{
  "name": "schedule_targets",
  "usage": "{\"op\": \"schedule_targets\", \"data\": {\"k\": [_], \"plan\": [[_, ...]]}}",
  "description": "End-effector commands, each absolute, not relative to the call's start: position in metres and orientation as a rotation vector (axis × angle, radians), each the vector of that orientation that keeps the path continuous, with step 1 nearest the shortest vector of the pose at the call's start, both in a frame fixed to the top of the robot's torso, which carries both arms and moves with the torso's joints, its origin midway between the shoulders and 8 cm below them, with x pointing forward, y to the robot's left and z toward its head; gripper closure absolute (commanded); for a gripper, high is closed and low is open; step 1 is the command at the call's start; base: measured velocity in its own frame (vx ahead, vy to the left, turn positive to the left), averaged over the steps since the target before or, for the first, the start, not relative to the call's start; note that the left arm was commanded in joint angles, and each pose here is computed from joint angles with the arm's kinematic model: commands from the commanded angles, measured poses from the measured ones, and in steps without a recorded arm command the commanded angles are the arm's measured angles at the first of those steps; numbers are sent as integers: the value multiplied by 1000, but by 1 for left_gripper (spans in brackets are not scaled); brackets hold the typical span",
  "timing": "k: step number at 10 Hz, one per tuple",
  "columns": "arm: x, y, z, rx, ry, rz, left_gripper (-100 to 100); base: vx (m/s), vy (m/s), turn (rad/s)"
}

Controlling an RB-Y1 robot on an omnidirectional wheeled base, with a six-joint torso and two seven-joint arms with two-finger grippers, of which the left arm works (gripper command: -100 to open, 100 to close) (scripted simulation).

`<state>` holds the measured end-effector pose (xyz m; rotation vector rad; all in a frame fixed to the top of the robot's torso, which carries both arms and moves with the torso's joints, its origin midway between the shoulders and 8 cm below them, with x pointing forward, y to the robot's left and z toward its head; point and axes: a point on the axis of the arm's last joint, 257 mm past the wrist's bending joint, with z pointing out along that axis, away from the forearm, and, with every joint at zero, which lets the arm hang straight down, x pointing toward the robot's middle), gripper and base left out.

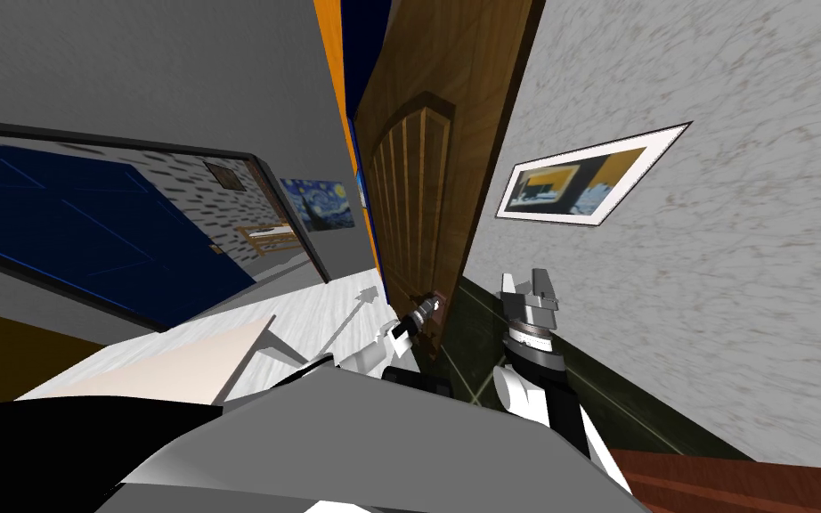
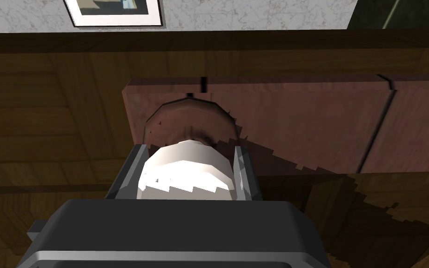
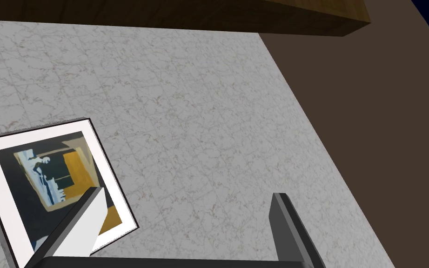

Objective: Push the door open

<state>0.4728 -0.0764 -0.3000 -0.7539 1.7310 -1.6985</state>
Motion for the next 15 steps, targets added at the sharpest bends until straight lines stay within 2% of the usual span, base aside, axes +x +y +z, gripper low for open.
{"op": "schedule_targets", "data": {"k": [1, 15], "plan": [[487, -67, -293, -760, 1699, -1683, 100, 46, -84, 11], [527, -24, -294, -864, 1604, -1583, 100, 48, -102, 23]]}}
